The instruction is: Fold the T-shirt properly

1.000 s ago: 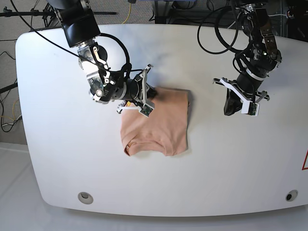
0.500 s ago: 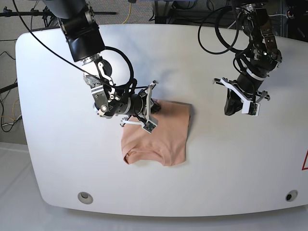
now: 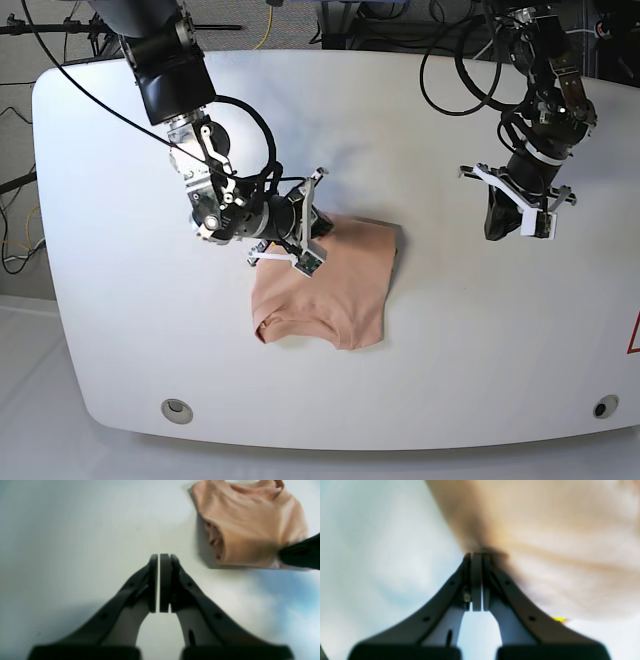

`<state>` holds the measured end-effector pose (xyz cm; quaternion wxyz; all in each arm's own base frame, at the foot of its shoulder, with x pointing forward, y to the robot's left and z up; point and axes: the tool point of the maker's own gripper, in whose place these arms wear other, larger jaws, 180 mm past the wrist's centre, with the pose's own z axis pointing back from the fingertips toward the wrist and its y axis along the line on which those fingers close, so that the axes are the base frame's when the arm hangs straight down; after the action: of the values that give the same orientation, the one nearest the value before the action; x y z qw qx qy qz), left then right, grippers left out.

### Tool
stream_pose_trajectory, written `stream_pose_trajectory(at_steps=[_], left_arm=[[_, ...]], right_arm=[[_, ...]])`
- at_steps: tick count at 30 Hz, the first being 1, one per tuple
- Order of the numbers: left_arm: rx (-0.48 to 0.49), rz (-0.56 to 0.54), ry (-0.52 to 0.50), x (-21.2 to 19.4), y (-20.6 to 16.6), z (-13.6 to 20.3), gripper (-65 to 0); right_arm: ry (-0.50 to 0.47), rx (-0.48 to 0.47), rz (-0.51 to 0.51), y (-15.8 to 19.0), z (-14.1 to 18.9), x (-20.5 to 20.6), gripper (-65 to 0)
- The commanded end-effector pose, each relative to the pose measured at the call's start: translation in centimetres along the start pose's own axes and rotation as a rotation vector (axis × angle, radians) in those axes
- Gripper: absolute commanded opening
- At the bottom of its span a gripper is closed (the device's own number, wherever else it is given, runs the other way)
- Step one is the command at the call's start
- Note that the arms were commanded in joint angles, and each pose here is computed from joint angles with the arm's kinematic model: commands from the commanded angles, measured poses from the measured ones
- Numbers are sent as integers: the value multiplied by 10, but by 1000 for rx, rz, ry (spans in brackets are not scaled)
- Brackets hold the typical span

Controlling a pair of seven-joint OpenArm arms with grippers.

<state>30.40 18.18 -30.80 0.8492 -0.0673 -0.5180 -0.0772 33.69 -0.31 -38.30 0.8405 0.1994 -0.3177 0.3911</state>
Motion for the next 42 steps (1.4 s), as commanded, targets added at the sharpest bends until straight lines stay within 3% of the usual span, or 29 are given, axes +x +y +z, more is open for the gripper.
stream_pose_trajectory(at_steps=[1, 10, 21, 28, 33, 42], left_arm=[[2, -37, -56, 19, 6, 4, -650], [101, -35, -60, 20, 42, 19, -650], [276, -34, 42, -23, 104, 80, -650], [320, -61, 154, -60, 122, 123, -650], [357, -23, 232, -92, 123, 155, -650], [469, 44, 408, -150, 119, 207, -650]], right_arm=[[-61, -75, 28, -22, 27, 21, -650], [-47, -291, -11, -69, 101, 3, -650], [148, -602, -123, -105, 226, -111, -650], [287, -725, -257, -100, 288, -185, -650], [400, -793, -343, -84, 332, -235, -650], [560, -925, -539, -35, 408, -307, -650]])
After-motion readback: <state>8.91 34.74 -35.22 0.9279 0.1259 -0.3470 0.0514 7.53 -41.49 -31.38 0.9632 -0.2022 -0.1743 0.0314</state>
